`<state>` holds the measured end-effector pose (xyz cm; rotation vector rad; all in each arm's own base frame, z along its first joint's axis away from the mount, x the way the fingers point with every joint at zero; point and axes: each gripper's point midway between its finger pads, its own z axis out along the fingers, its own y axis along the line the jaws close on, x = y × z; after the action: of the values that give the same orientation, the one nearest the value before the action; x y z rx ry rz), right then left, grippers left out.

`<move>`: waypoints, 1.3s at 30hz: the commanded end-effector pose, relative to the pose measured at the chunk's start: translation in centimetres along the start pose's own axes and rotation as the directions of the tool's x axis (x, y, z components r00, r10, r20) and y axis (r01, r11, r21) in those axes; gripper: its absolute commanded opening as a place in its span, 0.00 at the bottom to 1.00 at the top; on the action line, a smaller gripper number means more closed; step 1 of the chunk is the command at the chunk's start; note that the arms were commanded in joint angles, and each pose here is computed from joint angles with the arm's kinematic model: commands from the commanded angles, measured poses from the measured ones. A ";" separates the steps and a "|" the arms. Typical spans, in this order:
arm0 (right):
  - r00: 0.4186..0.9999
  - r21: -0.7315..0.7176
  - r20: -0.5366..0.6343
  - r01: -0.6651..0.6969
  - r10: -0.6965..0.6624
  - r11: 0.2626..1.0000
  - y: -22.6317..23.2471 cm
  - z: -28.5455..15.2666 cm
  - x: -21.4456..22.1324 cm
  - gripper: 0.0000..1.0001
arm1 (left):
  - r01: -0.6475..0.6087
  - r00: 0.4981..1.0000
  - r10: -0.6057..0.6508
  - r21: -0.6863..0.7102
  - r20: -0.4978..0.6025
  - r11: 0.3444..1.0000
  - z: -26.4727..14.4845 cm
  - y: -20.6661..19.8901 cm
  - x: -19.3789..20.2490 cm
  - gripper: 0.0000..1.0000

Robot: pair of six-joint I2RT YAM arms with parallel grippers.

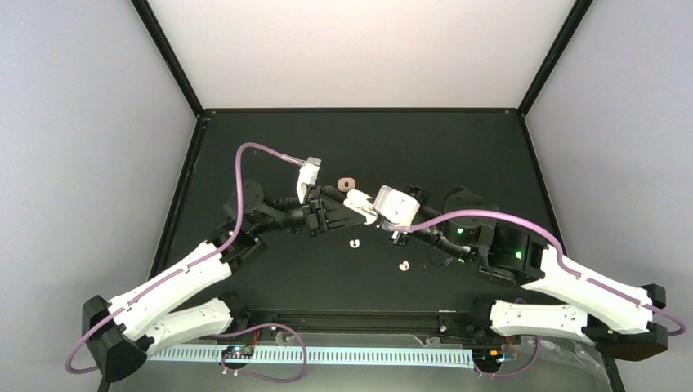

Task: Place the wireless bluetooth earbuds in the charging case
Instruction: Adjust the charging case, then pick up the earbud from the center of the board.

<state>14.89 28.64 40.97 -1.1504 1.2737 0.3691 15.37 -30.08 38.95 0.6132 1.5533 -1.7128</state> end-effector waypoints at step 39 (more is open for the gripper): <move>0.770 0.044 -0.002 -0.638 0.638 0.769 -1.9 -0.6 5.8 0.79 | -0.745 0.649 0.729 -0.014 0.218 0.667 -7.9 -5.6 2.3 0.02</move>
<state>14.55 24.55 43.08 -0.7917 1.4211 0.7527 8.62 -23.40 39.88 0.9208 0.9299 -1.2338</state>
